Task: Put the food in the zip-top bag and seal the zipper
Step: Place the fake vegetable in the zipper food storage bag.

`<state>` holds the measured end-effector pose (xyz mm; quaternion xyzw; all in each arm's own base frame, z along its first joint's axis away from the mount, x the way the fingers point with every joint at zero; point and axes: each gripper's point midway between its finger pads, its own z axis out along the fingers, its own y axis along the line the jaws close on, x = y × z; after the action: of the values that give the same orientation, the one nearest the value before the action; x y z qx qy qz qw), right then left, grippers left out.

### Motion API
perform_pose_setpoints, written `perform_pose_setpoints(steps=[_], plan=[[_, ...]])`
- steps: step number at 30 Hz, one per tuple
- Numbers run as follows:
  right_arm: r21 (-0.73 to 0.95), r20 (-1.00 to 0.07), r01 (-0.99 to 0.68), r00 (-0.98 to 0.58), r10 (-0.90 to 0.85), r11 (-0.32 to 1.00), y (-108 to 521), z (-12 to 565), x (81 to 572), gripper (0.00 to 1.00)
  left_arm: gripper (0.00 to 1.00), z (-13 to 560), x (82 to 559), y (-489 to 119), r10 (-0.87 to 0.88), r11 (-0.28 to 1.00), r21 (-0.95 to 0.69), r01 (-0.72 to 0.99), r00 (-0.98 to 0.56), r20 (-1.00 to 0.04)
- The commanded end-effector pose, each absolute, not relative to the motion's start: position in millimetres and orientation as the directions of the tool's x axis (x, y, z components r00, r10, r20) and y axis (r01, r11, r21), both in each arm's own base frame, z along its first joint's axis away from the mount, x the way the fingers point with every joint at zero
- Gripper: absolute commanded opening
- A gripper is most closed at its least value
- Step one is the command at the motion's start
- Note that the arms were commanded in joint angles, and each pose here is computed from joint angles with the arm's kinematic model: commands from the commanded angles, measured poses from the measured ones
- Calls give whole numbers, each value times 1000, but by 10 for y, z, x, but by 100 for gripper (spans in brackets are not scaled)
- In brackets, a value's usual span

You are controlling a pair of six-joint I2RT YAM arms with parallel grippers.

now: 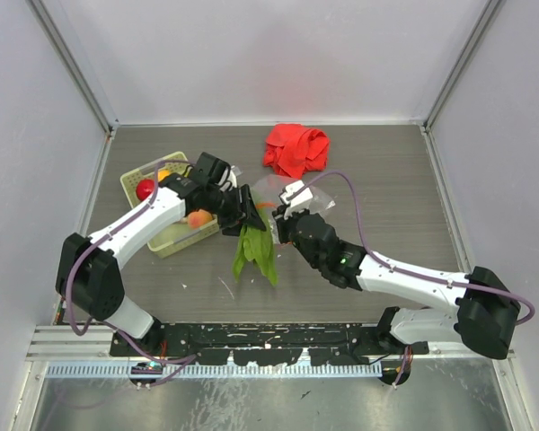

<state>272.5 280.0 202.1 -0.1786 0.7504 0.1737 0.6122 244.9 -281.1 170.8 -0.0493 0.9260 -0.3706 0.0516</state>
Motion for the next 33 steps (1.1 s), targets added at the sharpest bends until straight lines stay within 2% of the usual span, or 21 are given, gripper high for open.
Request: perform_pose_setpoints(steps=[1,12,24,33], plan=[[178,-976,-441,-195,99,880,2910,2400,2817,1,53,1916,2508,-2755,-181,702,-711,-43,-976,-121],[319,-923,-390,-334,190,864,3000,2306,2897,1,60,2087,2502,-2592,-288,679,-728,-93,-946,-147],[370,-902,-372,-364,233,851,2959,2289,2943,1,65,2184,2340,-2115,-367,749,-653,-109,-889,-273],[424,-880,-386,-390,272,819,3007,2358,2944,0,65,1846,2267,-2096,-454,691,-702,-173,-859,-235]])
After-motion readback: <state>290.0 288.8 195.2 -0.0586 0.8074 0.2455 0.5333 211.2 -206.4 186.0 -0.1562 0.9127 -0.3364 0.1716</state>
